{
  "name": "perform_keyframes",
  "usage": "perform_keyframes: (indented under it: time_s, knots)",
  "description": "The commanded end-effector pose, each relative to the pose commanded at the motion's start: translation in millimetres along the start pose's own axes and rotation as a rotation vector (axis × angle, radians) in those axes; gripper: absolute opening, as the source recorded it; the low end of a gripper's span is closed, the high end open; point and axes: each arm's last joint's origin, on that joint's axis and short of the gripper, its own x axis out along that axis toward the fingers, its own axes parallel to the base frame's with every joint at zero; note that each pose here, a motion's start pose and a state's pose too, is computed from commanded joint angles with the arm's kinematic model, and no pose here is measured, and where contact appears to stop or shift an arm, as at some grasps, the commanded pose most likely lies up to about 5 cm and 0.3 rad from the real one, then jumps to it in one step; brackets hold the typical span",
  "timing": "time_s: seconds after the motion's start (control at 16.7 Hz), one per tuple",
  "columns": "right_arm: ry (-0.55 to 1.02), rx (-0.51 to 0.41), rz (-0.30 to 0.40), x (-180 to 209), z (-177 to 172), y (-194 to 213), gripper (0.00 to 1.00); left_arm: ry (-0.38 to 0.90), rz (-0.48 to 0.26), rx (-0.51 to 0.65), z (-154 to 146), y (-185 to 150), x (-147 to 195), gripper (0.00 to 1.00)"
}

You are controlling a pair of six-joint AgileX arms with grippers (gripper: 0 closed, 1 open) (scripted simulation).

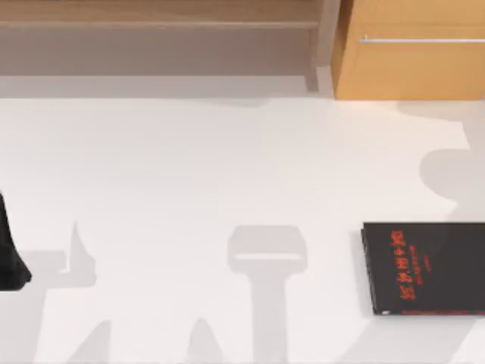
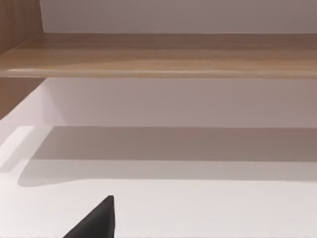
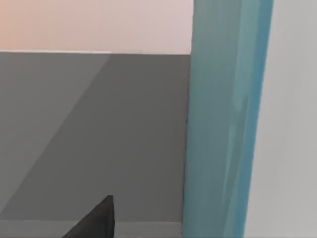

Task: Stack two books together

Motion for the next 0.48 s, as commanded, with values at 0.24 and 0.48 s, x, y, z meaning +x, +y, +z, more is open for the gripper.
perform_keyframes:
  time_s: [0.24, 0.48]
  knots:
    - [0.000, 0.000, 0.000, 0.0, 0.0, 0.0, 0.85, 0.000, 0.000, 0.000, 0.0, 0.0, 0.0, 1.00]
    - [0.000, 0.000, 0.000, 0.0, 0.0, 0.0, 0.55, 0.000, 0.000, 0.000, 0.0, 0.0, 0.0, 1.00]
